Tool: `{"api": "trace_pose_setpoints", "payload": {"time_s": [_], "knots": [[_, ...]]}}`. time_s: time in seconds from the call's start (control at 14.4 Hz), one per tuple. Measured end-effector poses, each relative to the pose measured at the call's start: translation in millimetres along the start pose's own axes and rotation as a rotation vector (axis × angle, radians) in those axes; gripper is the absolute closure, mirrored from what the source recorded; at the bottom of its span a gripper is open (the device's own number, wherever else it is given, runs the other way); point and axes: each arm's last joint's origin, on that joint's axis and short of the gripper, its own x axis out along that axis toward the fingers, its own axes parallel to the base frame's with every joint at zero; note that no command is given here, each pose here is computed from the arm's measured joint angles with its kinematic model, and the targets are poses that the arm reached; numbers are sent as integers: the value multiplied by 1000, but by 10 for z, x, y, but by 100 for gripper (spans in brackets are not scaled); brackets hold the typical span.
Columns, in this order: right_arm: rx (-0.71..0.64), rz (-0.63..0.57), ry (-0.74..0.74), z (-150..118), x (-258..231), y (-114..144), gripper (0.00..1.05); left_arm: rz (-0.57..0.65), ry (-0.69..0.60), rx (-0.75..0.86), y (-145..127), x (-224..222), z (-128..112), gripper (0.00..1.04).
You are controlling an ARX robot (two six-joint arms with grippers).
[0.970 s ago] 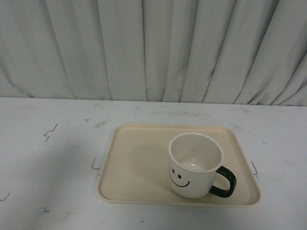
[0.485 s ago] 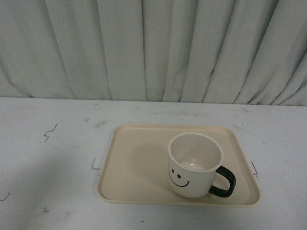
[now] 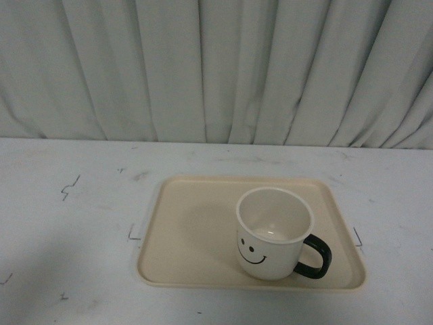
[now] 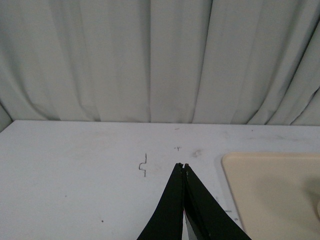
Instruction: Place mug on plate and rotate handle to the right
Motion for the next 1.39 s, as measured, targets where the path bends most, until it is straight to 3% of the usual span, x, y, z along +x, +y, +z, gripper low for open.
{"api": "trace_pose_setpoints", "payload": {"time_s": [1.11, 1.18, 1.25, 1.39], "knots": [[0, 0, 0, 0, 0, 0, 6, 0, -29, 0, -1, -330, 59, 103], [0, 0, 0, 0, 0, 0, 6, -1, 25, 0, 0, -392, -6, 103], [0, 0, 0, 0, 0, 0, 6, -1, -41, 0, -1, -434, 50, 103], [0, 0, 0, 0, 0, 0, 6, 0, -17, 0, 0, -432, 23, 100]]}}
